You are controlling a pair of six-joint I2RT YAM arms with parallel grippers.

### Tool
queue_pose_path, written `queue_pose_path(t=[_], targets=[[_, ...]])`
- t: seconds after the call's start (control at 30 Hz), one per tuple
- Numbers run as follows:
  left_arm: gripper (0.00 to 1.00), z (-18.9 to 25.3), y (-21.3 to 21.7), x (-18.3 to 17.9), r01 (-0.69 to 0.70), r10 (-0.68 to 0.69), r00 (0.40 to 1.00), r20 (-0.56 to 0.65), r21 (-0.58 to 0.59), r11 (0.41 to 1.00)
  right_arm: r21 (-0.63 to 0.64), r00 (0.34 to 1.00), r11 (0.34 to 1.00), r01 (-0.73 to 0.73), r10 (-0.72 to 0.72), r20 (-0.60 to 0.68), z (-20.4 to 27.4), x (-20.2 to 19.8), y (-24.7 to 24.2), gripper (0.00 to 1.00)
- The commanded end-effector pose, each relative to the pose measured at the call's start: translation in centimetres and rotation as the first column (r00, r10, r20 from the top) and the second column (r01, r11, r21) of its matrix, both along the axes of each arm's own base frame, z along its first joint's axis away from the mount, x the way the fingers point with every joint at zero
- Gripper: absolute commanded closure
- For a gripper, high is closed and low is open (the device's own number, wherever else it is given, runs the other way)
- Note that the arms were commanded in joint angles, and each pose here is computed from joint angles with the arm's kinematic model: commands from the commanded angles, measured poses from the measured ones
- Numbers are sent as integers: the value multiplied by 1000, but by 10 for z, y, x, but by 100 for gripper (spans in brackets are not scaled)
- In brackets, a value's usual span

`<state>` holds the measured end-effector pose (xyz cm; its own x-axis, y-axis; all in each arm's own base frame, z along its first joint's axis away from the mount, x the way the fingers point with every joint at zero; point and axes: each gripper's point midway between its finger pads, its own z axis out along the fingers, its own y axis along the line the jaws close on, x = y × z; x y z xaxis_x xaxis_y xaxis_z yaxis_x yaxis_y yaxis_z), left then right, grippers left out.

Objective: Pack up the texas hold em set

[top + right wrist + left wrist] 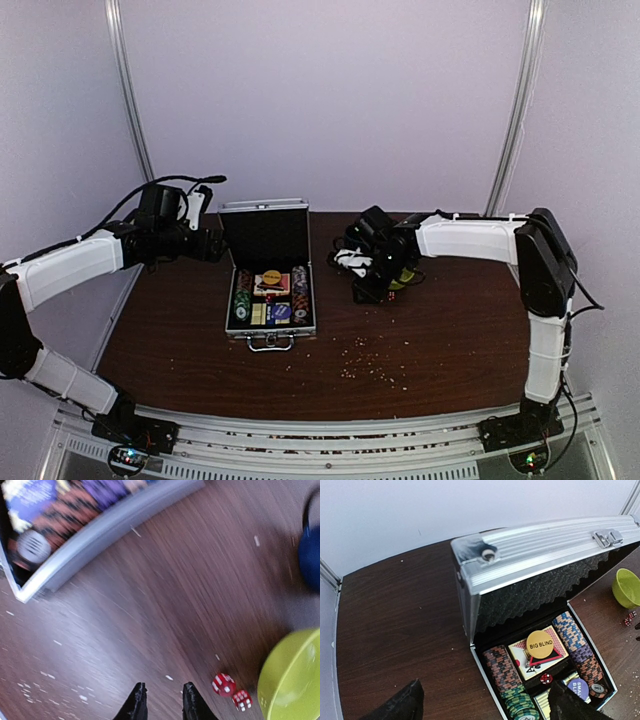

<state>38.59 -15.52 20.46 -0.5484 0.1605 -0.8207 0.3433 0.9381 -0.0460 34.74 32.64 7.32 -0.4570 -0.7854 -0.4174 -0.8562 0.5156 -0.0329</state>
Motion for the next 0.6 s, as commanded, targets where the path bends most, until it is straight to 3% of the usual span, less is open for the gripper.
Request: queue_pose_path(t=[0.0, 0.57], targets=[[12, 10, 1, 3, 1, -1, 1000, 28, -18, 1000, -44, 996, 996, 75, -72, 54, 4, 15, -30, 74], [12, 9, 0, 3, 5, -5, 1000, 25, -21, 1000, -118, 989, 982, 149, -145, 39, -23, 32, -50, 69]])
